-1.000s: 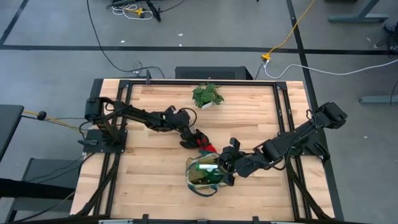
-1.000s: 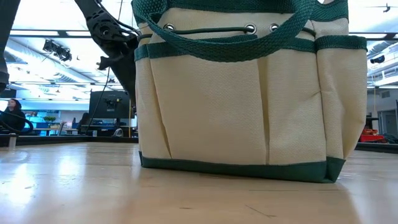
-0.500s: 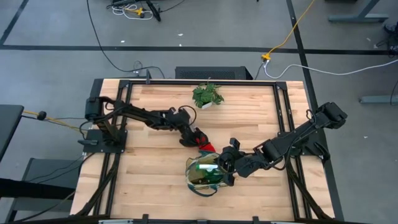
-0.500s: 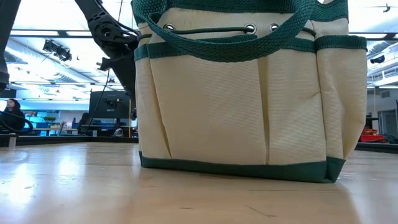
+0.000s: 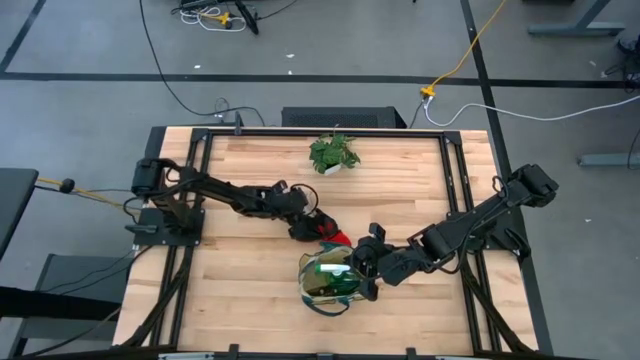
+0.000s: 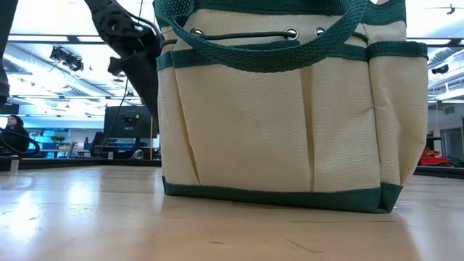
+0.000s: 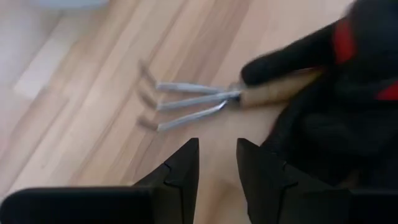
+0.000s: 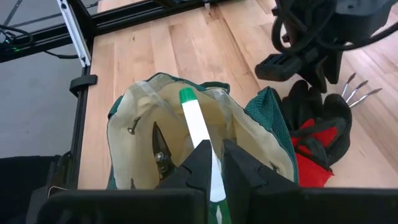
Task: Pick & Place Garden tools in Gardening bag
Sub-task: Put the red gloves into the gray gardening bag
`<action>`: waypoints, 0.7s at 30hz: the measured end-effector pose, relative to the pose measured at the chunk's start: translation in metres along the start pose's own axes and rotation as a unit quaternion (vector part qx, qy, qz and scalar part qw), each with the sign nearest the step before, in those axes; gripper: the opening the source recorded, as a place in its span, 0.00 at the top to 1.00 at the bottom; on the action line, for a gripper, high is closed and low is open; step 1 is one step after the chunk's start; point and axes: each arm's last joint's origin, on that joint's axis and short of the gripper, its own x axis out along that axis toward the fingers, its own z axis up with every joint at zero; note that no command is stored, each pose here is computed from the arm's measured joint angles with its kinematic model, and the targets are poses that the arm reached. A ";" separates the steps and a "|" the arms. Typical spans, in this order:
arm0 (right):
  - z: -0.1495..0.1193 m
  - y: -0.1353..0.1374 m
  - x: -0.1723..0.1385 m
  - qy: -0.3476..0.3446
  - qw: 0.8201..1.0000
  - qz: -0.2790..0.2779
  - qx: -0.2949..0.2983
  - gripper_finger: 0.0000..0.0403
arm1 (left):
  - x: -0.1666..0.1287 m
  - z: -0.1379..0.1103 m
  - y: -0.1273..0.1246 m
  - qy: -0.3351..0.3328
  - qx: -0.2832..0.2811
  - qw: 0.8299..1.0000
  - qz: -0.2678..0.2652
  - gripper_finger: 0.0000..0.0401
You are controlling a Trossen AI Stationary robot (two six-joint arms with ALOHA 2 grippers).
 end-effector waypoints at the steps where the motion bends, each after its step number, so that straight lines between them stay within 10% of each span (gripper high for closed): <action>1: 0.000 0.000 0.000 0.000 1.000 0.000 0.000 0.91 | -0.004 0.002 -0.001 -0.006 0.004 1.000 -0.003 0.72; 21: 0.000 0.000 0.000 -0.002 1.000 0.000 -0.009 0.91 | -0.018 -0.003 -0.026 -0.010 0.091 0.993 -0.074 0.72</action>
